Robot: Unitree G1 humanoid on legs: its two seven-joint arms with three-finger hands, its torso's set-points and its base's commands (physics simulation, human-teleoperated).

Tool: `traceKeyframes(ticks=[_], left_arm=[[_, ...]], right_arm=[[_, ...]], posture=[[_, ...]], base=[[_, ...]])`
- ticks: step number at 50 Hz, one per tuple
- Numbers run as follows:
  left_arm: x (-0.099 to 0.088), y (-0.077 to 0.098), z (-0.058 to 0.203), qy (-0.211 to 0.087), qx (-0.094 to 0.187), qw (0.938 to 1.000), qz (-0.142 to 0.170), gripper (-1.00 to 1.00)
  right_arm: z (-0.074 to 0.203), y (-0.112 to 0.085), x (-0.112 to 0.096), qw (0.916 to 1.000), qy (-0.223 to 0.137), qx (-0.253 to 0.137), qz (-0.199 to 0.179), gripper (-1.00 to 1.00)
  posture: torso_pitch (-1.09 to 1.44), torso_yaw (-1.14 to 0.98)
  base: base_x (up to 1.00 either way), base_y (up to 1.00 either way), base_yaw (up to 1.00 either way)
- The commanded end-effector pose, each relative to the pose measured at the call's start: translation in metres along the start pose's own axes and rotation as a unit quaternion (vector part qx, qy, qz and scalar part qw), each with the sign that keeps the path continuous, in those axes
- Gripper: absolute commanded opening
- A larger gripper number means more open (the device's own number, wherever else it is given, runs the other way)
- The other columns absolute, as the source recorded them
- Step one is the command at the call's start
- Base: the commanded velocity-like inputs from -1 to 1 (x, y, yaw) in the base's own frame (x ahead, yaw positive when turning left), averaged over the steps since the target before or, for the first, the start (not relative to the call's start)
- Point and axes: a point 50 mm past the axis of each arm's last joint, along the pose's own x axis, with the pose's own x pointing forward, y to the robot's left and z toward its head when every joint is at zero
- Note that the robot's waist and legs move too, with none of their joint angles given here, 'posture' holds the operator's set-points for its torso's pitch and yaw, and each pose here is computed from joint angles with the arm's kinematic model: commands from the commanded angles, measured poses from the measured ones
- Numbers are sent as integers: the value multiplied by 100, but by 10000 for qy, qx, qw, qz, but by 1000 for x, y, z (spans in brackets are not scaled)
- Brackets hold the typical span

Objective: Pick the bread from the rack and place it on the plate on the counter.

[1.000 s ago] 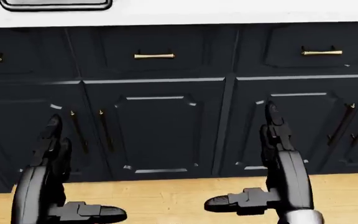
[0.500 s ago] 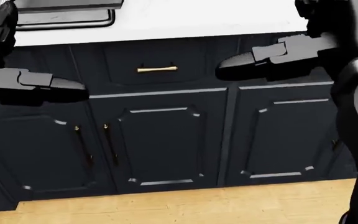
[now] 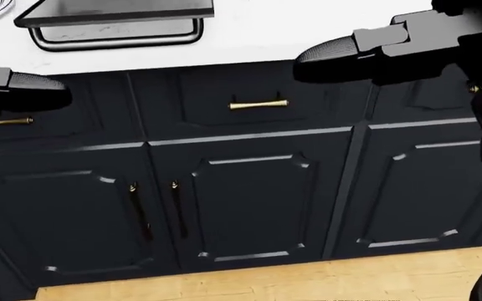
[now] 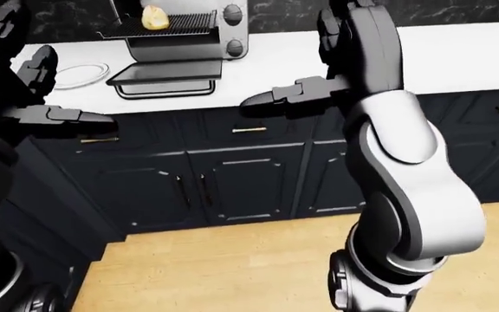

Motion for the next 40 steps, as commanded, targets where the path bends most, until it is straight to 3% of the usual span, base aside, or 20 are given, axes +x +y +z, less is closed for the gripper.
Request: traceKeyframes(ticks=[1, 40], left_arm=[[-5, 9, 19, -492, 53, 9985, 225, 100], [-12, 17, 17, -565, 253, 9971, 445, 100]], right_arm=[[17, 3, -2, 9989, -476, -13, 45, 100], [19, 3, -14, 9987, -491, -132, 44, 100]], posture=[[0, 0], [0, 0]], base=[[34, 41, 0], [8, 24, 0]])
